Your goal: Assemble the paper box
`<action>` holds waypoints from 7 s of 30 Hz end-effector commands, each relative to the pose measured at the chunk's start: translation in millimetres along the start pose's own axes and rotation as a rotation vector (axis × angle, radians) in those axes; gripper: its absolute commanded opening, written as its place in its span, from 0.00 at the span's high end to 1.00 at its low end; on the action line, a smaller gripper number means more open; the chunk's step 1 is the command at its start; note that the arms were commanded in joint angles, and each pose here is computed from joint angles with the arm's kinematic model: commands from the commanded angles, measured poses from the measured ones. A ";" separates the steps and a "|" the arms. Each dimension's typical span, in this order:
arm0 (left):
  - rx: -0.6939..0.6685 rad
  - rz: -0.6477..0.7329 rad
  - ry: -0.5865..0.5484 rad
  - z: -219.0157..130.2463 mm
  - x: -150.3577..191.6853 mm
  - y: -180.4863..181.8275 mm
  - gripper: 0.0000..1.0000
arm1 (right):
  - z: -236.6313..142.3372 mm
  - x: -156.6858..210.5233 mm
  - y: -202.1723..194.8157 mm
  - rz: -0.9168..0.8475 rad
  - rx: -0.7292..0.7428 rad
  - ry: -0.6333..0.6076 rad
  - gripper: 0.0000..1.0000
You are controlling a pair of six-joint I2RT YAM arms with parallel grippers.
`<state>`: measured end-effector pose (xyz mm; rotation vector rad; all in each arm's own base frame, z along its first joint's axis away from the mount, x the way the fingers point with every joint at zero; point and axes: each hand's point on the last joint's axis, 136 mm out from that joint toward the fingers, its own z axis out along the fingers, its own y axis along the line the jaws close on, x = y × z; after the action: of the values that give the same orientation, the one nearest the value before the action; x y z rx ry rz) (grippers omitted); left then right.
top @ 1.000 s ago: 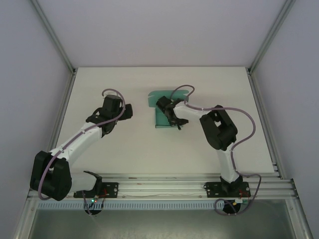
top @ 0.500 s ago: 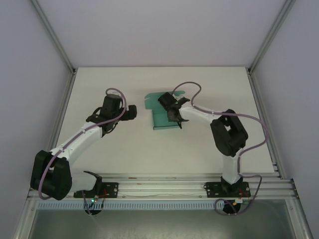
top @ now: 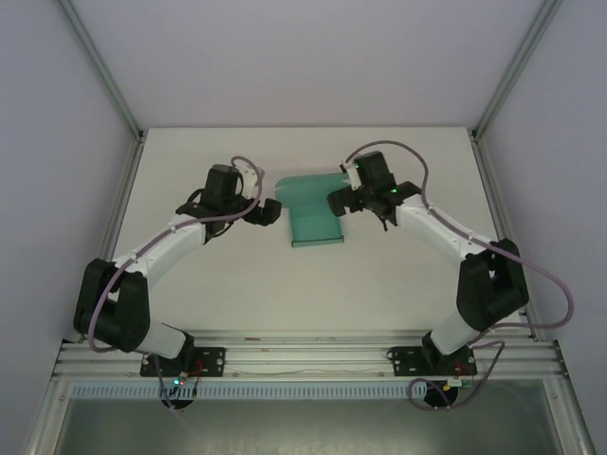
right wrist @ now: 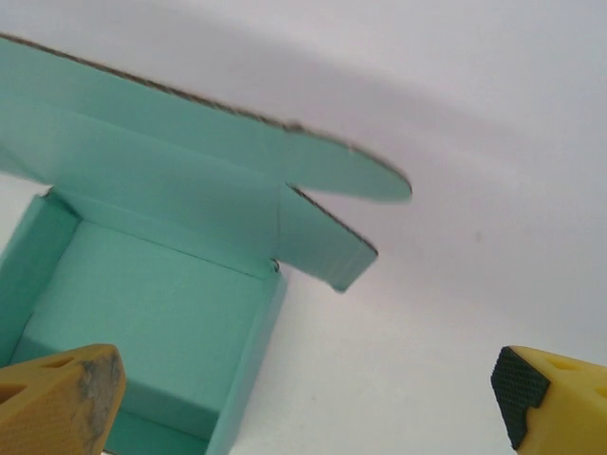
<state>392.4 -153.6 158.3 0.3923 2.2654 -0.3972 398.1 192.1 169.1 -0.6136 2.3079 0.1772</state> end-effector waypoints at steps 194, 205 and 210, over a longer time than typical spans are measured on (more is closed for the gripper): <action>0.424 -0.781 0.167 143.1 69.3 -6.3 0.77 | 94.7 28.7 33.9 0.945 -0.568 0.094 0.04; 0.442 -0.746 0.126 139.8 50.3 -7.3 0.70 | 87.8 -7.8 46.6 0.947 -0.798 0.015 0.48; 0.468 -0.665 0.042 121.6 16.9 -11.8 0.54 | 76.0 -7.6 46.1 0.942 -0.782 0.017 0.65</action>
<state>458.6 -200.9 50.1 -0.2442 2.3147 -1.2864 436.6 243.6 75.4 0.3312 2.4053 1.4485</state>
